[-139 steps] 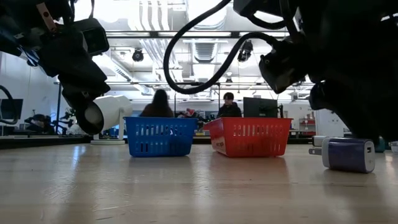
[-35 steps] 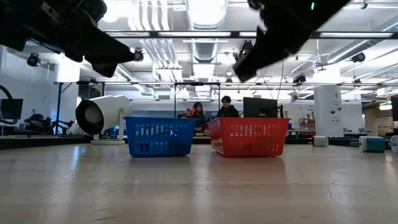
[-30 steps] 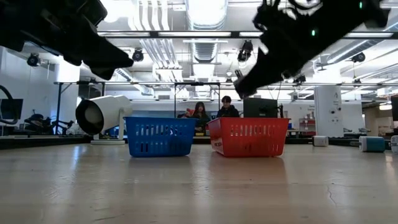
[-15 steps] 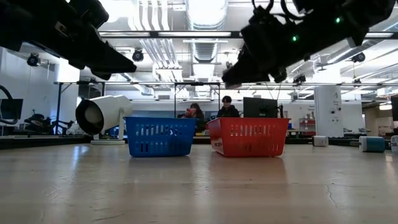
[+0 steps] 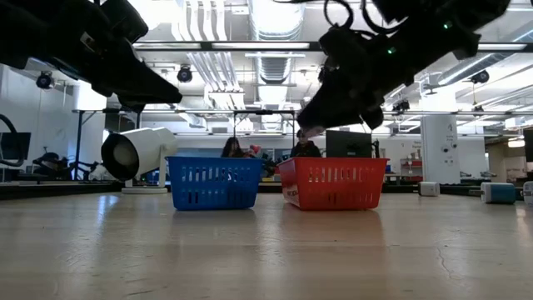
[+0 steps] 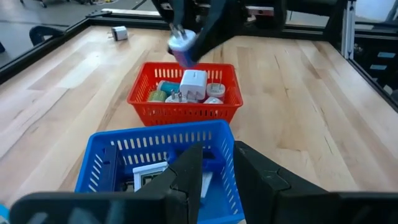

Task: Pick & Place Office items
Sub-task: Put the violet charger adapter into the red bin

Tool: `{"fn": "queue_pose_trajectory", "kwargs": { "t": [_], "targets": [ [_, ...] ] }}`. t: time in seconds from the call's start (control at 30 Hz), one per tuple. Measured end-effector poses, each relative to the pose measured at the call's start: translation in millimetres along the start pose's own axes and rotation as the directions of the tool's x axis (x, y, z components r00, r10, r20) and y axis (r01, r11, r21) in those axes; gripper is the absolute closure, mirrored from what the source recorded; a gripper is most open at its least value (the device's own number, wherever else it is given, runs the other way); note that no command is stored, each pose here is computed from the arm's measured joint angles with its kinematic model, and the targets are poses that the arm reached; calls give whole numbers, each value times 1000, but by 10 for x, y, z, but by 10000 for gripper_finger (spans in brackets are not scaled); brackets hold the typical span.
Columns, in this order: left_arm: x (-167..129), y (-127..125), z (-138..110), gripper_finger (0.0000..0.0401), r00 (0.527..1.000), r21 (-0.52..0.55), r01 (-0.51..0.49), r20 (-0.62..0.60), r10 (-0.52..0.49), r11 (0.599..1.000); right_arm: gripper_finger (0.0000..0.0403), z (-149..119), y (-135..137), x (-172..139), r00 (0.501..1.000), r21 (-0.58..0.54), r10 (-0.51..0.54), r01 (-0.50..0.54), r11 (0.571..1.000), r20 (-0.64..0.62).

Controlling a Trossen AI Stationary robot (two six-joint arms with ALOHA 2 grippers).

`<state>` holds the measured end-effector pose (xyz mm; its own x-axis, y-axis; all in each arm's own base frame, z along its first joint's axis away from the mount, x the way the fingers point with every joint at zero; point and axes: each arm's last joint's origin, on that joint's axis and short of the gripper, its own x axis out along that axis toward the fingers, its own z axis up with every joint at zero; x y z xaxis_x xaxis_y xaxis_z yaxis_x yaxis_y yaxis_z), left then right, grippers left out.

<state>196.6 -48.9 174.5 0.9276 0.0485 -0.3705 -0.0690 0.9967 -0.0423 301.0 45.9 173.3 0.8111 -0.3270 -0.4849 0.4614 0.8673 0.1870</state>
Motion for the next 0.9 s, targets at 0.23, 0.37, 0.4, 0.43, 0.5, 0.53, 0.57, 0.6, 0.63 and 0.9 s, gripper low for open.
{"fn": "queue_pose_trajectory", "kwargs": {
  "t": [0.23,0.37,0.4,0.43,0.5,0.53,0.57,0.6,0.63,0.9],
  "targets": [
    [6,20,4,307,1000,-22,-10,1,10,1000,277,167,21,52,964,24,-58,67,997,-260],
    [7,25,6,307,1000,-24,-12,2,12,1000,277,246,98,119,907,19,-78,94,995,-414],
    [7,26,6,307,1000,-24,-12,2,12,1000,277,240,114,146,885,5,-96,110,994,-456],
    [8,27,6,307,1000,-24,-13,2,13,1000,277,230,133,182,863,-11,-115,125,992,-492],
    [8,27,6,307,1000,-24,-12,2,13,1000,277,247,191,254,832,-27,-133,141,990,-538],
    [8,27,6,307,1000,-26,-13,2,13,1000,277,239,215,296,811,-38,-142,146,989,-567],
    [8,27,6,307,1000,-31,-13,2,13,999,277,241,241,333,795,-52,-153,152,987,-587],
    [8,29,5,307,1000,-35,-13,1,13,999,277,218,258,378,773,-75,-174,162,984,-611],
    [8,29,3,307,1000,-38,-13,-1,13,999,277,207,277,421,758,-101,-197,171,980,-622],
    [8,30,-9,307,1000,-47,-12,-14,11,999,277,219,356,559,688,-183,-266,193,964,-675]
  ]
}}
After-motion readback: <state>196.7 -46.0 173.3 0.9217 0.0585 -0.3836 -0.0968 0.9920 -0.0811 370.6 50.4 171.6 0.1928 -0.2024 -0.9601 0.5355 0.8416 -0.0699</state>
